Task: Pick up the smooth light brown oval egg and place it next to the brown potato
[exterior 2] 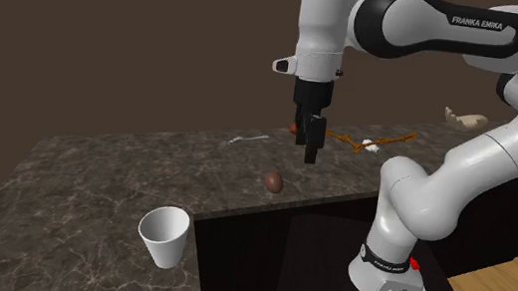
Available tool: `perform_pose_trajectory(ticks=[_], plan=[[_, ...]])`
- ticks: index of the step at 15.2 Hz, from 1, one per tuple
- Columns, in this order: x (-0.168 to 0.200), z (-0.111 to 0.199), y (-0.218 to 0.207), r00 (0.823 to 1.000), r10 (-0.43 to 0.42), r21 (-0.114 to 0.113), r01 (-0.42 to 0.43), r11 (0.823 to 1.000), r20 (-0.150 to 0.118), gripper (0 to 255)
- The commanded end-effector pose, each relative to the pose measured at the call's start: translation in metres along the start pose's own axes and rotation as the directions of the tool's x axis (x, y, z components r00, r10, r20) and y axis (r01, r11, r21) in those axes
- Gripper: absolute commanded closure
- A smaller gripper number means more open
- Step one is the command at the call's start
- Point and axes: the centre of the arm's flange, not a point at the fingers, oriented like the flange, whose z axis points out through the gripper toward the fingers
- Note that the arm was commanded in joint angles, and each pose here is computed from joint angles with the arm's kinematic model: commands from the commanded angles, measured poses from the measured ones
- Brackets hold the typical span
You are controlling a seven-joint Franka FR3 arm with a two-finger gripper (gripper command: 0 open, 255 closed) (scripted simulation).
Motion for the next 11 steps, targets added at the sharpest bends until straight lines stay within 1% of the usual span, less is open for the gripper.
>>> perform_pose_trajectory(ticks=[1,3,6,8,11], plan=[[0.000,0.000,0.000,1.000,0.000,0.000,0.000,1.000,0.000,0],[0.007,0.013,0.024,0.999,0.053,0.015,-0.053,0.999,-0.009,0],[0.015,0.032,0.060,0.991,0.132,0.037,-0.131,0.991,-0.021,0],[0.019,0.046,0.084,0.982,0.184,0.053,-0.183,0.982,-0.027,0],[0.023,0.066,0.120,0.964,0.262,0.077,-0.259,0.963,-0.036,0]])
